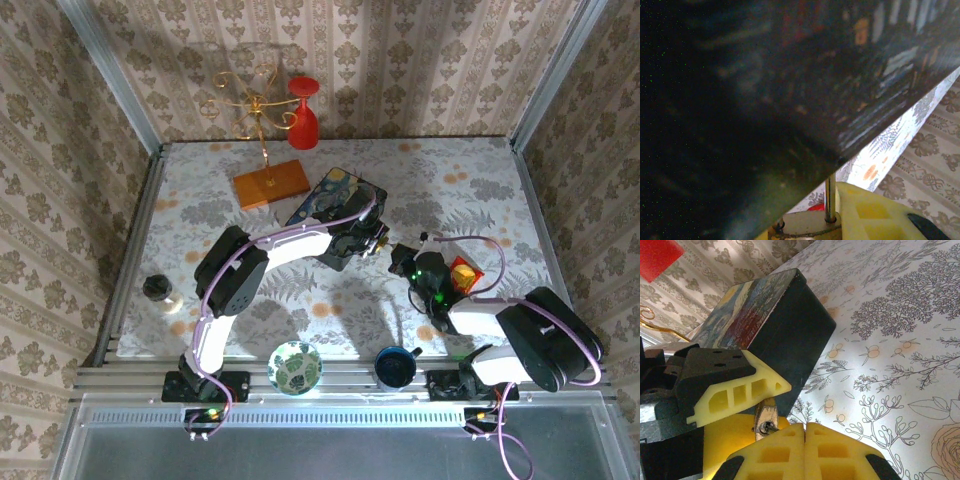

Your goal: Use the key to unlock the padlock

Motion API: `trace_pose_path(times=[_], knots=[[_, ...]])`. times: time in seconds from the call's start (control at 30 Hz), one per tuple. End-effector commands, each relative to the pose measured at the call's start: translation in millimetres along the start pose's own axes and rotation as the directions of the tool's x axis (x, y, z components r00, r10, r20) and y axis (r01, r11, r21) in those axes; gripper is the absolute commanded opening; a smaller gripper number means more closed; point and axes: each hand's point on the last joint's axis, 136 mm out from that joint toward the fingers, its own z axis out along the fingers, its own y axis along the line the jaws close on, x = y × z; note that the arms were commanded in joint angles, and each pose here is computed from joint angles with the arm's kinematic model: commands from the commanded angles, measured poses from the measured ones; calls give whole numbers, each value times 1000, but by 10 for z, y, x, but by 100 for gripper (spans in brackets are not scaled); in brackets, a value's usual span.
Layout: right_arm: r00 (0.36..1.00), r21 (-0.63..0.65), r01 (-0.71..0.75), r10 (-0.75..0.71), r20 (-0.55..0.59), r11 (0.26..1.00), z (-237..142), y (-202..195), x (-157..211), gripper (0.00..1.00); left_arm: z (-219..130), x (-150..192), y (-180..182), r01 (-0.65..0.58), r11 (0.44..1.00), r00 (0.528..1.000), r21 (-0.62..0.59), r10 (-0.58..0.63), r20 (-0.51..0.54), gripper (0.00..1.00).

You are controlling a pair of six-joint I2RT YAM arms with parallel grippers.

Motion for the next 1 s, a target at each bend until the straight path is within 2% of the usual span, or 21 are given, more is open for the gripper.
trace_pose_path(times=[0.0,0.5,0.83,0.97], knots=[[999,-81,30,-29,22,996,33,283,-53,0,98,305,-58,30,999,993,25,-27,-118,1],[999,-175,33,-29,25,984,-44,511,-125,0,137,350,-67,25,1000,990,19,-22,-137,0],[998,-201,22,-32,-47,979,-59,585,-34,0,116,362,-92,20,999,990,25,-17,-138,0],[996,-170,14,-29,-84,985,-50,510,49,0,103,362,-106,21,999,990,32,-17,-139,0]])
